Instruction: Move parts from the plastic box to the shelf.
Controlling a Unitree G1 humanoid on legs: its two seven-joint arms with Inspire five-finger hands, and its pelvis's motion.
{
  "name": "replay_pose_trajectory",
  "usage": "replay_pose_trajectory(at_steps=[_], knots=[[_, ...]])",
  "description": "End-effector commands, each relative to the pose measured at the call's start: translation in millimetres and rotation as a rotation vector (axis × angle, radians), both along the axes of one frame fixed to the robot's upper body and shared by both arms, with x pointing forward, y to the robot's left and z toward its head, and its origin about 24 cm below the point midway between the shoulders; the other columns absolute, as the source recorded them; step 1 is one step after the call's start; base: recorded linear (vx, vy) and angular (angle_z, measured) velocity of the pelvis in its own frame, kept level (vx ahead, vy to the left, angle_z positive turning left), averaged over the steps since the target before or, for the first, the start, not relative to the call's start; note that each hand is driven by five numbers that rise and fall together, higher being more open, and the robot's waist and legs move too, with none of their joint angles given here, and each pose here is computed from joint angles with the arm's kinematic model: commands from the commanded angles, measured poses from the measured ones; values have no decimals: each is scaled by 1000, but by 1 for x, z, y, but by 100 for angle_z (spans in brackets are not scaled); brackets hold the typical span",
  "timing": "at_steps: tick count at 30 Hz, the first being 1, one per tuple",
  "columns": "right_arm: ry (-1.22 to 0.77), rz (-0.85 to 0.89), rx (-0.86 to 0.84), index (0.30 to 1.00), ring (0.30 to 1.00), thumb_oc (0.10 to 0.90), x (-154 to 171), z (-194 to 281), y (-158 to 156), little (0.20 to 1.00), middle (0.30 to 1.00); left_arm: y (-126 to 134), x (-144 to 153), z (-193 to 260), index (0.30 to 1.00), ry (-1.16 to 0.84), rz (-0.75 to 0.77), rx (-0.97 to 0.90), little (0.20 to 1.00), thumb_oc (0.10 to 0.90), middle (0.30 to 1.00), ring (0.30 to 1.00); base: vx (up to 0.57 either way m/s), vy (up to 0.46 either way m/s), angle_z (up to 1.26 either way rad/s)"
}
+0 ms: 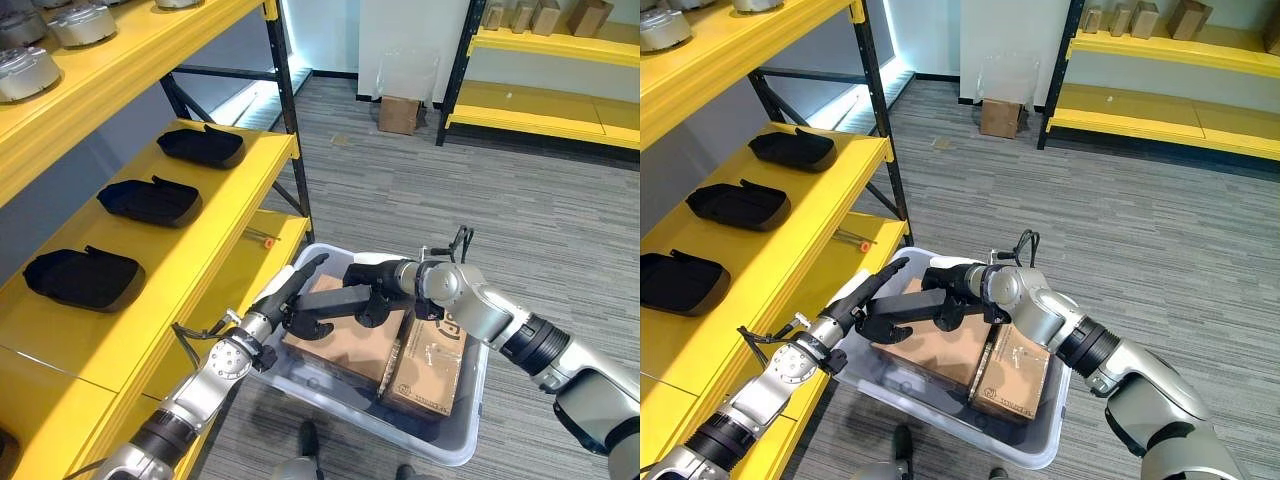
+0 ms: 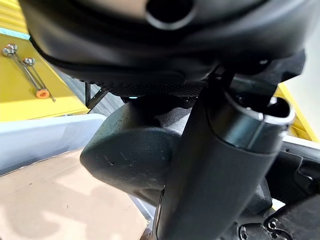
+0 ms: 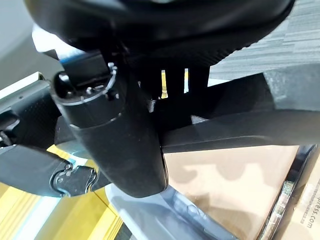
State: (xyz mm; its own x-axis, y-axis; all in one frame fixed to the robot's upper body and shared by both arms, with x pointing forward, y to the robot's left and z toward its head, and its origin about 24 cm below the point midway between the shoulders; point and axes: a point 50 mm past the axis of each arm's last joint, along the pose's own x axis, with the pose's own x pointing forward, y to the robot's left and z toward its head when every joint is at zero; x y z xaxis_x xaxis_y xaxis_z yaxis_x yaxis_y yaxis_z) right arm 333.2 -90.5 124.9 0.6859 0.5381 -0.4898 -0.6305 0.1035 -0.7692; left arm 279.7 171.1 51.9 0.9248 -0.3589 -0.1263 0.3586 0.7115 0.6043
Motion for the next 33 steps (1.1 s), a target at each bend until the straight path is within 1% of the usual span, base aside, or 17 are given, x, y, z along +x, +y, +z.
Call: replay_pose_trajectory(at_steps=[1,4,5,6,8,16,18,25,30,31,32,33], knots=[[-281,125,247,300,300,400,4,78,36,300,300,-39,3,10,1000,-45,-160,-88,1000,900,1000,1000,0,0,0],[-286,133,247,300,300,400,3,78,37,300,300,-42,1,11,1000,-27,-185,-124,1000,900,1000,1000,0,0,0],[-288,135,250,300,300,400,3,79,37,300,300,-43,1,11,572,-11,-197,-135,572,594,572,572,0,0,0],[-292,139,251,300,300,400,2,79,37,300,300,-45,0,12,300,-25,-208,-123,300,400,300,300,0,0,0],[-292,144,258,300,300,400,1,79,38,300,300,-48,-1,15,300,-51,-238,-99,300,400,300,300,0,0,0],[-291,152,275,300,300,400,0,79,45,300,300,-65,-1,22,300,-83,-290,-145,300,400,300,300,0,0,0],[-291,141,292,300,300,400,-1,78,47,300,300,-67,0,23,300,-96,-257,-135,300,400,300,300,0,0,0],[-282,122,310,300,300,400,1,78,49,300,300,-72,2,28,300,-130,-265,-132,300,400,300,300,0,0,0],[-244,92,360,300,300,400,2,75,50,300,300,-74,3,31,300,-147,-244,-139,300,400,300,300,-13,4,0],[-197,81,388,514,514,553,3,72,50,514,514,-73,3,31,300,-147,-238,-140,300,400,300,300,0,0,0],[-103,67,437,926,926,847,3,66,51,926,926,-72,3,31,300,-152,-234,-138,300,400,300,300,0,0,0],[74,76,482,1000,1000,900,0,54,55,1000,1000,-72,3,31,300,-163,-227,-126,300,400,300,300,0,0,0]])
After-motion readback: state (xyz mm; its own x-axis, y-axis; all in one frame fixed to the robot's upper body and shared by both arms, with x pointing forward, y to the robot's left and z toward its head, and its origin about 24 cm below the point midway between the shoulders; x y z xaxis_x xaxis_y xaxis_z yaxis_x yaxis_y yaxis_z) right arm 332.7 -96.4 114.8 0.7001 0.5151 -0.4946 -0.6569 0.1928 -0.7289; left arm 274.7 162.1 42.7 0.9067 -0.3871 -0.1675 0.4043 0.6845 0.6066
